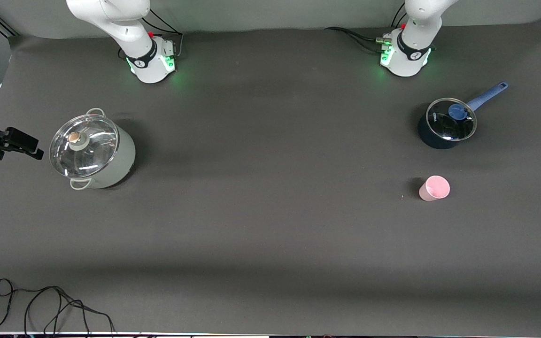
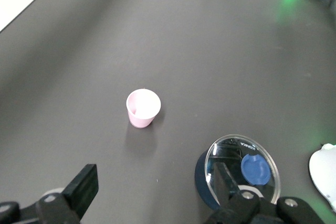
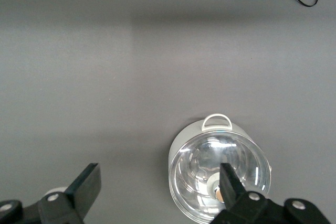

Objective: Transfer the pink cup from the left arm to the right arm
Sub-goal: 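Lower the left gripper toward the pink cup, then close the left gripper around the pink cup and lift it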

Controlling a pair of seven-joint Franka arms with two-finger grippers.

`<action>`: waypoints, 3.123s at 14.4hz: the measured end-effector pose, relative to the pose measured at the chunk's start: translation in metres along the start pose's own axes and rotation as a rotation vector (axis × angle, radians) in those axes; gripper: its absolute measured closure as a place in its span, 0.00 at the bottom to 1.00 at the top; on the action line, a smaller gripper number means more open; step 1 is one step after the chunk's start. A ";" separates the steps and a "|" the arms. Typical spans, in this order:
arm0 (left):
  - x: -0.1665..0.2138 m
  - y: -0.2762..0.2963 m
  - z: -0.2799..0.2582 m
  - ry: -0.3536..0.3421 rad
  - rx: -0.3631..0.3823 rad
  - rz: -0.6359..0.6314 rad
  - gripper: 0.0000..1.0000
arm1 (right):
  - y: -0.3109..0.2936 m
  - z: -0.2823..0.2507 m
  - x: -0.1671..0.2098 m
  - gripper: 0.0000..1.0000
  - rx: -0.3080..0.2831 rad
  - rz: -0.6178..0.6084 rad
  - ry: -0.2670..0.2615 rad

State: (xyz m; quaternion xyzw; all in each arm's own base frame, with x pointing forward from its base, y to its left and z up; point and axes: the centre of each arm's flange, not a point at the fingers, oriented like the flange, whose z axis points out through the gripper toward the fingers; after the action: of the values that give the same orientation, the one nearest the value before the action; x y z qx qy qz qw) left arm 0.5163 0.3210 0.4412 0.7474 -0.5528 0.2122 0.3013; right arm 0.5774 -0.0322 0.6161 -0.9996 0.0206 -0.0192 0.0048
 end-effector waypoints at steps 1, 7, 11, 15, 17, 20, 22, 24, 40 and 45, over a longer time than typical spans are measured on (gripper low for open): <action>-0.031 -0.011 0.011 0.072 -0.029 0.026 0.01 | -0.001 -0.002 0.000 0.00 0.000 -0.002 0.005; -0.143 -0.068 0.104 0.384 -0.097 0.173 0.02 | -0.003 -0.013 -0.002 0.00 0.001 -0.007 0.010; -0.180 -0.081 0.166 0.527 -0.091 0.222 0.02 | -0.001 -0.010 -0.003 0.00 0.001 -0.004 -0.005; -0.202 -0.088 0.214 0.621 -0.079 0.243 0.02 | -0.001 -0.008 -0.003 0.00 0.000 -0.004 -0.009; -0.210 -0.092 0.232 0.640 -0.058 0.260 0.02 | -0.001 -0.006 -0.002 0.00 0.000 -0.003 -0.012; -0.216 -0.099 0.258 0.647 -0.033 0.283 0.02 | 0.001 -0.005 -0.001 0.00 0.000 0.000 -0.013; -0.213 -0.102 0.276 0.664 -0.037 0.291 0.01 | 0.004 -0.006 -0.001 0.00 -0.001 0.005 -0.009; -0.205 -0.106 0.292 0.680 -0.052 0.308 0.01 | 0.006 -0.007 0.000 0.00 -0.001 0.008 -0.002; -0.156 -0.110 0.363 0.749 -0.136 0.315 0.02 | 0.022 -0.013 -0.003 0.00 -0.004 0.031 0.012; -0.147 -0.109 0.374 0.755 -0.155 0.316 0.02 | 0.018 -0.013 -0.003 0.00 -0.004 -0.022 0.011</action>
State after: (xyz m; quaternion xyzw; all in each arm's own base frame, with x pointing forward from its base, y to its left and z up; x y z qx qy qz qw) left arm 0.5708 0.1901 0.0491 0.4980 -0.5258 0.4728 0.5021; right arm 0.5735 -0.0500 0.6284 -0.9996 0.0094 -0.0248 0.0026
